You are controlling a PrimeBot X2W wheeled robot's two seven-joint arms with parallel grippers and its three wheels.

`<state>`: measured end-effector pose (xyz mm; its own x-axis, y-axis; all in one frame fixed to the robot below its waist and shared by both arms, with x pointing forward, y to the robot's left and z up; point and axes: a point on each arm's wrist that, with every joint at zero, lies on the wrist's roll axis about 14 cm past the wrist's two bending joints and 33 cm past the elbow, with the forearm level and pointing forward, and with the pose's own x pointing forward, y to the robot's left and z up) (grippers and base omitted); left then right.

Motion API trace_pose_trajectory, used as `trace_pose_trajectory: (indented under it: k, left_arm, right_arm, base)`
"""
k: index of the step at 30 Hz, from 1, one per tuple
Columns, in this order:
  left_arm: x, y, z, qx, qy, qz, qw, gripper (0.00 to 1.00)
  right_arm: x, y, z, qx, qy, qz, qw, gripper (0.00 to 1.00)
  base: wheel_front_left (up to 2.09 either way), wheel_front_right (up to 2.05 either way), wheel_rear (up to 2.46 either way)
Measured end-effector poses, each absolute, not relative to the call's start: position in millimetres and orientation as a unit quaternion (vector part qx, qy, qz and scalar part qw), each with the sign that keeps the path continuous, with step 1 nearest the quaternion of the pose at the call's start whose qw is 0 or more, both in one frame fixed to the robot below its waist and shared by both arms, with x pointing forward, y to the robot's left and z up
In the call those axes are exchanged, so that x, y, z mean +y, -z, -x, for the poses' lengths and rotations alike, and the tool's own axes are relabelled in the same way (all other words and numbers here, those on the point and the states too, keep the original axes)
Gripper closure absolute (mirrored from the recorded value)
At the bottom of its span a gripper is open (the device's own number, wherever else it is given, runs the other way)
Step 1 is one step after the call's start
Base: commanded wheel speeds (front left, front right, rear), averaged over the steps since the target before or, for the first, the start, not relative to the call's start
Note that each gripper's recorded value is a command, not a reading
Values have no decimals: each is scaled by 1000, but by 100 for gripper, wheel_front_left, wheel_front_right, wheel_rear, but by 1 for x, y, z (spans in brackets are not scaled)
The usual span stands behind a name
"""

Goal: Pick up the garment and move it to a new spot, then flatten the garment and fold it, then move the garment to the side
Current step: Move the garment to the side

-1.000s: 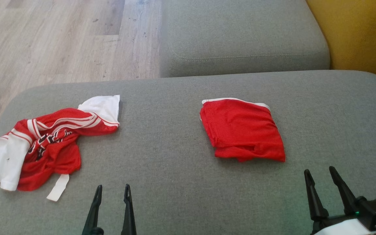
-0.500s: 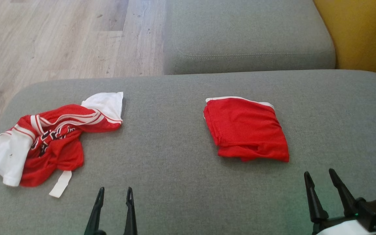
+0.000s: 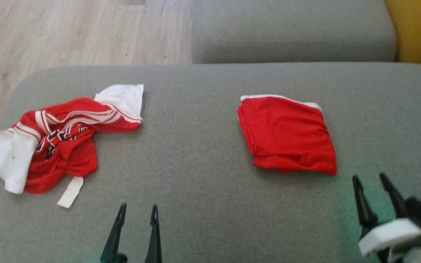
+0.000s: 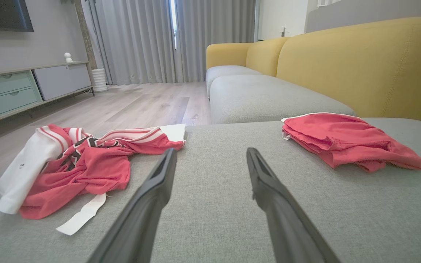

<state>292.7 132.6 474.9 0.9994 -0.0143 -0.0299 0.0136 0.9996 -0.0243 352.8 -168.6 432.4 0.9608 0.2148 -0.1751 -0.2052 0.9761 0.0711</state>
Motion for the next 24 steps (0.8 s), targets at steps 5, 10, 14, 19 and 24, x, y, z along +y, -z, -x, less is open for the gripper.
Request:
trace_pose_trajectory:
  k: [5, 10, 14, 19, 24]
  left_arm:
    - [128, -473, -307, 20, 12, 9, 1000, 0]
    - [124, -472, -324, 23, 16, 8, 1000, 0]
    - [125, -466, -333, 32, 10, 5, 999, 0]
    - [123, -462, -338, 39, 10, 4, 999, 0]
    - [123, -458, -342, 45, 6, 6, 999, 0]
  right_arm:
    - [-177, -429, -396, 122, -98, -38, 987, 0]
    - [-179, -412, -431, 182, -111, -17, 977, 0]
    - [-162, -396, -449, 225, -133, -33, 965, 0]
    - [-151, -381, -459, 258, -146, -43, 954, 0]
    - [-149, -366, -456, 293, -151, -46, 943, 87]
  base:
    - [0, 0, 0]
    - [0, 0, 0]
    - [0, 0, 0]
    - [0, 0, 0]
    - [0, 0, 0]
